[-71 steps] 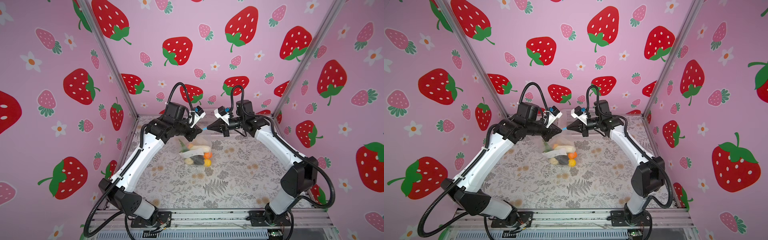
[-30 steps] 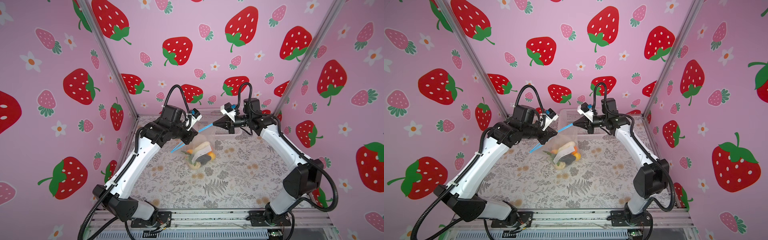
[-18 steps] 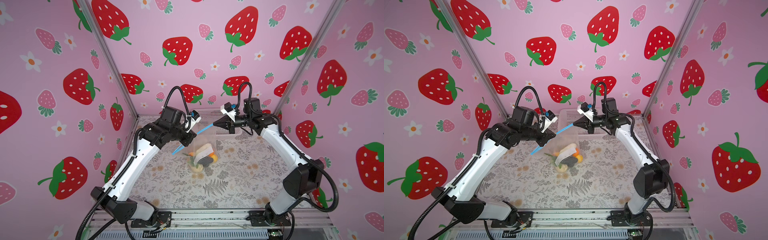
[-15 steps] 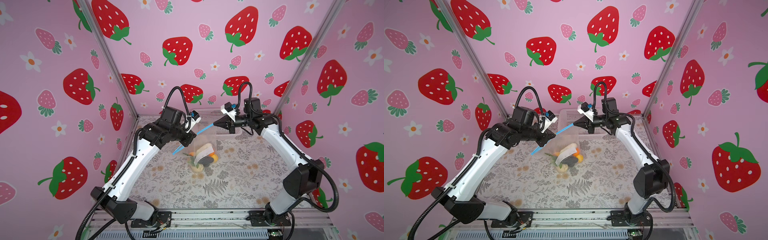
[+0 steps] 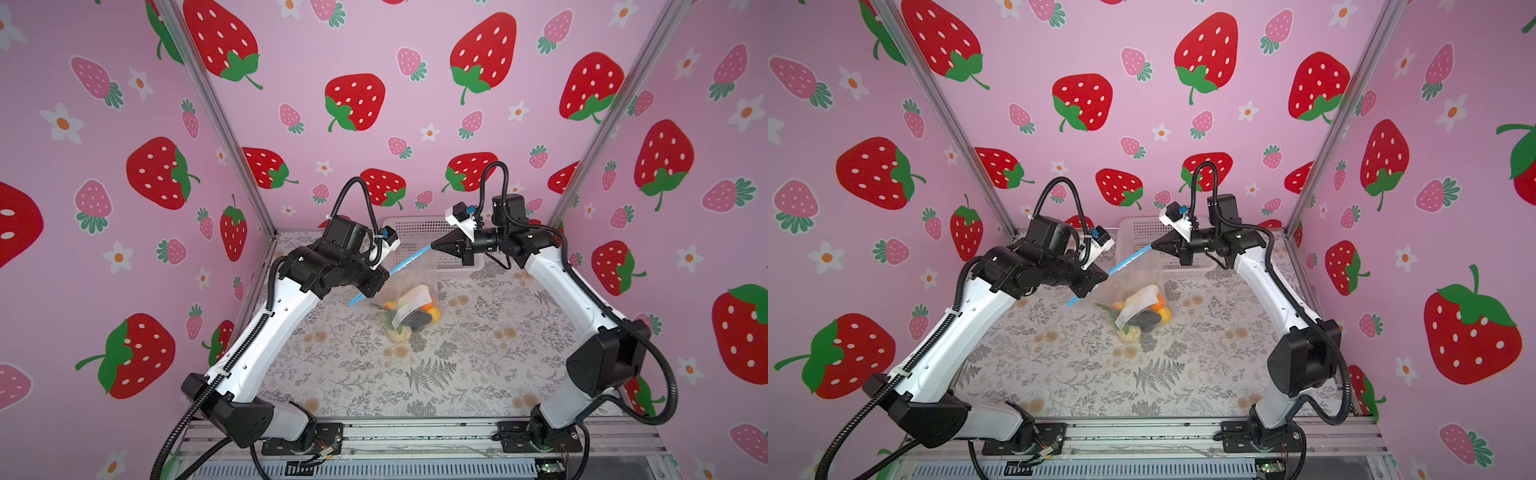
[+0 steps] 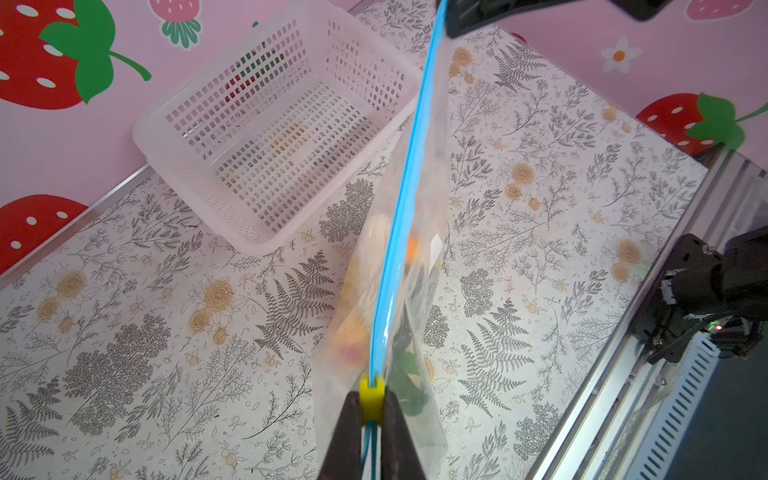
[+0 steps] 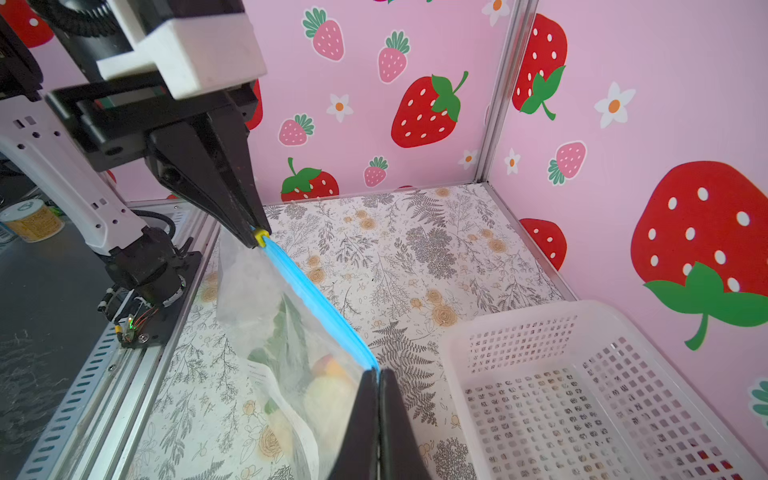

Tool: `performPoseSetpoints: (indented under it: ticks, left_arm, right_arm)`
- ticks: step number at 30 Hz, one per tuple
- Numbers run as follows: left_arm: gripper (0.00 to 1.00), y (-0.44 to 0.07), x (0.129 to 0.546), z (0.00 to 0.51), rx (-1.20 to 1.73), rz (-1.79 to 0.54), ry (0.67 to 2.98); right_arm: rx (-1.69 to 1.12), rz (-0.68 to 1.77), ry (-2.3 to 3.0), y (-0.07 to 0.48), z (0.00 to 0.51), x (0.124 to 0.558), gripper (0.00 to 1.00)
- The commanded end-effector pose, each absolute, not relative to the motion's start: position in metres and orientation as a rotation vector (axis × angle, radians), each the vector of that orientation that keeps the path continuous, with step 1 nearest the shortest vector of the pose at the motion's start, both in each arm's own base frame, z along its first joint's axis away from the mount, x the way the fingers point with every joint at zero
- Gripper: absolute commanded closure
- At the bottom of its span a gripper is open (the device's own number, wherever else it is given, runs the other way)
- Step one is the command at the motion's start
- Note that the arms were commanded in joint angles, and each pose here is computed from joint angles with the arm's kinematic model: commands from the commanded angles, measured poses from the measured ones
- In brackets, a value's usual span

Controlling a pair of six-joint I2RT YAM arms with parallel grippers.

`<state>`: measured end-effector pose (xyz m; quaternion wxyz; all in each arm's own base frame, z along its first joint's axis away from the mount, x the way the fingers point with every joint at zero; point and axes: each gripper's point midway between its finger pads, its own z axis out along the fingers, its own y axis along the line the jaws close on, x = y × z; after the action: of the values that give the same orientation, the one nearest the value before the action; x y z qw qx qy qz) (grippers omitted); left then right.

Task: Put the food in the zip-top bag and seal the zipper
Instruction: 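Slide the left gripper along the blue zipper away from the right gripper, then continue sliding the left gripper along the zipper toward the bag's far corner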

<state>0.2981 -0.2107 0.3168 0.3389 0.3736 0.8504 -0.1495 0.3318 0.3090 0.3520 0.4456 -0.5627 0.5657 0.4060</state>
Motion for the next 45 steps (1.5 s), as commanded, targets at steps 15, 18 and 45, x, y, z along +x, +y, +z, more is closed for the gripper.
performPoseSetpoints:
  ticks: [15,18,45]
  left_arm:
    - [1.00,-0.169,0.272,0.283,0.951,-0.204,2.453]
    - [1.00,-0.168,0.269,0.283,0.949,-0.201,2.452]
    - [1.00,-0.144,0.249,0.285,0.917,-0.063,2.498]
  right_arm:
    - [-1.355,0.890,1.341,0.290,0.381,0.347,1.00]
    - [-1.351,0.881,1.343,0.288,0.382,0.348,1.00]
    - [-1.325,0.874,1.367,0.281,0.377,0.355,1.00]
